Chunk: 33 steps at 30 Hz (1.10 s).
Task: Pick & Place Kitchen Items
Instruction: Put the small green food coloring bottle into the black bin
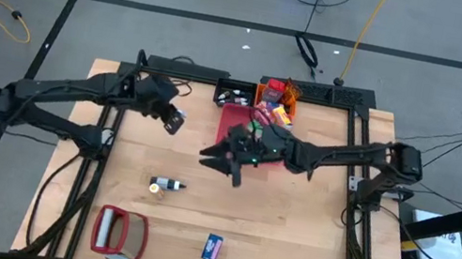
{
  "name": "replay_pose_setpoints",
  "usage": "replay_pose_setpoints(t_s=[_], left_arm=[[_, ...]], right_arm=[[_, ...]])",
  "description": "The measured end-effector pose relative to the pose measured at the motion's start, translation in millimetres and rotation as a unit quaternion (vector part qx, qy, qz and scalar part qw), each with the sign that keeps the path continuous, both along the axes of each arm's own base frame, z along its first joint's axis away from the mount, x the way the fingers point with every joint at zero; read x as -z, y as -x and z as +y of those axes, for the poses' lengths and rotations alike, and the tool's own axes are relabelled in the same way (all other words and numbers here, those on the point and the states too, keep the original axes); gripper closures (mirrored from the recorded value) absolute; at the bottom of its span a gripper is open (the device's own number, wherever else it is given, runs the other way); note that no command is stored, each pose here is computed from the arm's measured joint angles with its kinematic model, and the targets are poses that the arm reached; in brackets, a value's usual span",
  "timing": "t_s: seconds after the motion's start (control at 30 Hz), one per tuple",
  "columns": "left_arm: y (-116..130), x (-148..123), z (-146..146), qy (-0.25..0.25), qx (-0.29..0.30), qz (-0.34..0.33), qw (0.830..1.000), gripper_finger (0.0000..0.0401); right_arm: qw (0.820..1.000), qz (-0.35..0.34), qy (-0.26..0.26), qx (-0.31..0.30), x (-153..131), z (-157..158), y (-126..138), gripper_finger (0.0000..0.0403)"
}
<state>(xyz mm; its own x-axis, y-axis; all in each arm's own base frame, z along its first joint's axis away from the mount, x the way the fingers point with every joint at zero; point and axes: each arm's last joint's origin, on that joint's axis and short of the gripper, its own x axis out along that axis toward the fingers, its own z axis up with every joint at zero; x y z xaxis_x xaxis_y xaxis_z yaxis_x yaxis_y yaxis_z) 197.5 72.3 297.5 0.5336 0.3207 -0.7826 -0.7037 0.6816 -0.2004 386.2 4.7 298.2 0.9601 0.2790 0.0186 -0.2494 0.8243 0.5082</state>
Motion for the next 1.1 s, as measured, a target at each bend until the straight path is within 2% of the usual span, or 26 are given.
replay_pose_setpoints(t_s=[0.1, 0.33, 0.63, 0.9, 1.1], left_arm=[[-6.3, 1.0, 6.4, 0.000, 0.002, -0.017, 1.000, 0.0378], [-25.0, 6.9, 26.5, 0.001, 0.001, -0.059, 0.998, 0.0378], [-46.5, 25.1, 61.5, 0.023, -0.020, -0.089, 0.996, 0.0370], [-72.8, 18.8, 93.8, 0.008, -0.022, -0.069, 0.997, 0.0368], [-92.2, 26.7, 123.6, 0.013, -0.020, -0.007, 1.000, 0.0367]], right_arm=[[1.000, -0.014, 0.024, -0.014, -12.6, 11.1, 8.7, 0.0248], [0.998, 0.020, 0.043, -0.036, -25.3, 27.9, 26.9, 0.0248], [0.996, 0.037, 0.050, -0.065, -26.3, 48.0, 34.1, 0.0248], [0.996, 0.042, 0.055, -0.061, -24.9, 61.2, 35.9, 0.0248], [0.996, 0.045, 0.045, -0.067, -25.1, 66.4, 36.9, 0.0248]])
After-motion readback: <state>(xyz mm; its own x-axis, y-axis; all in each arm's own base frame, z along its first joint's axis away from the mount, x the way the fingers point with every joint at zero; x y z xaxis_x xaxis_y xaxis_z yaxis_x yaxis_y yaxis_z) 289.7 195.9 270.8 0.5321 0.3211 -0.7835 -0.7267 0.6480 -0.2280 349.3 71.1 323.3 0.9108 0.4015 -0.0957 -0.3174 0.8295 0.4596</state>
